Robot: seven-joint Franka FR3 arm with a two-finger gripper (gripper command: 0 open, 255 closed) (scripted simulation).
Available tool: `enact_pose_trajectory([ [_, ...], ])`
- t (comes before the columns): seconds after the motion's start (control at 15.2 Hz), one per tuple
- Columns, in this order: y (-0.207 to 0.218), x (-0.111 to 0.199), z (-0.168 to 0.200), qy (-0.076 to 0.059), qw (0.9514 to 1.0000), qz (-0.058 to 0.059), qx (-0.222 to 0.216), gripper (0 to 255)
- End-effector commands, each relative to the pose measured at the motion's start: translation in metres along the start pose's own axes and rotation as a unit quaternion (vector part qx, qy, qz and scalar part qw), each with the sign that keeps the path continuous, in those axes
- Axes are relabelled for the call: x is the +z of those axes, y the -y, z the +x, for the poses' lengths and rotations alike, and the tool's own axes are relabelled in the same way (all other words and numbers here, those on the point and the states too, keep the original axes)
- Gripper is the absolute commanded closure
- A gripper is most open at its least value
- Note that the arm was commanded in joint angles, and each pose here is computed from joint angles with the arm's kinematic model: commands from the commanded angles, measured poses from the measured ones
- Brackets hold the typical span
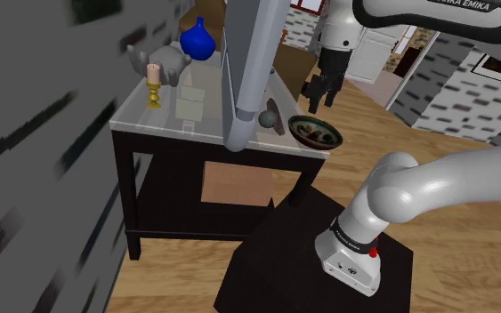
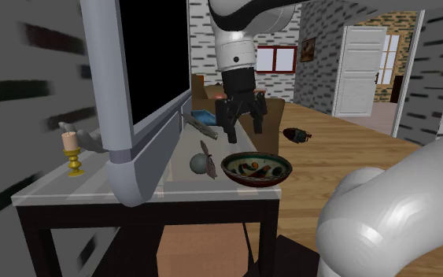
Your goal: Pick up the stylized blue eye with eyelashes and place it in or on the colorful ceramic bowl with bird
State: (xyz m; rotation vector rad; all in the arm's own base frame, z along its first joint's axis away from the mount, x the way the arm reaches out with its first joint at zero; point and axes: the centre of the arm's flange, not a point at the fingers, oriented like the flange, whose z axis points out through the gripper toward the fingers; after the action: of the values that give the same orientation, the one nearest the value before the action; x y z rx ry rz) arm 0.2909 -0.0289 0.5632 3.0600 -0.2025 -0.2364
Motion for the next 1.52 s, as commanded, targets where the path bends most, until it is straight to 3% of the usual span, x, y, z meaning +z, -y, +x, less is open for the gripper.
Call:
enact_pose_trajectory([
  [0.0,0.000,0.000,0.000,0.000,1.0000,0.000,0.000,0],
  [0.13,0.017,0.006,0.015,-0.030,0.9984,-0.030,-0.037,0],
  [0.26,0.034,0.013,0.029,-0.060,0.9937,-0.060,-0.073,0],
  [0.4,0.052,0.020,0.042,-0.089,0.9858,-0.090,-0.110,0],
  [0.59,0.081,0.030,0.060,-0.133,0.9682,-0.134,-0.164,0],
  [0.66,0.084,0.032,0.062,-0.139,0.9655,-0.139,-0.171,0],
  [1.12,0.075,0.069,0.075,-0.139,0.9655,-0.139,-0.171,0],
  [1.45,0.075,0.069,0.075,-0.139,0.9655,-0.139,-0.171,0],
])
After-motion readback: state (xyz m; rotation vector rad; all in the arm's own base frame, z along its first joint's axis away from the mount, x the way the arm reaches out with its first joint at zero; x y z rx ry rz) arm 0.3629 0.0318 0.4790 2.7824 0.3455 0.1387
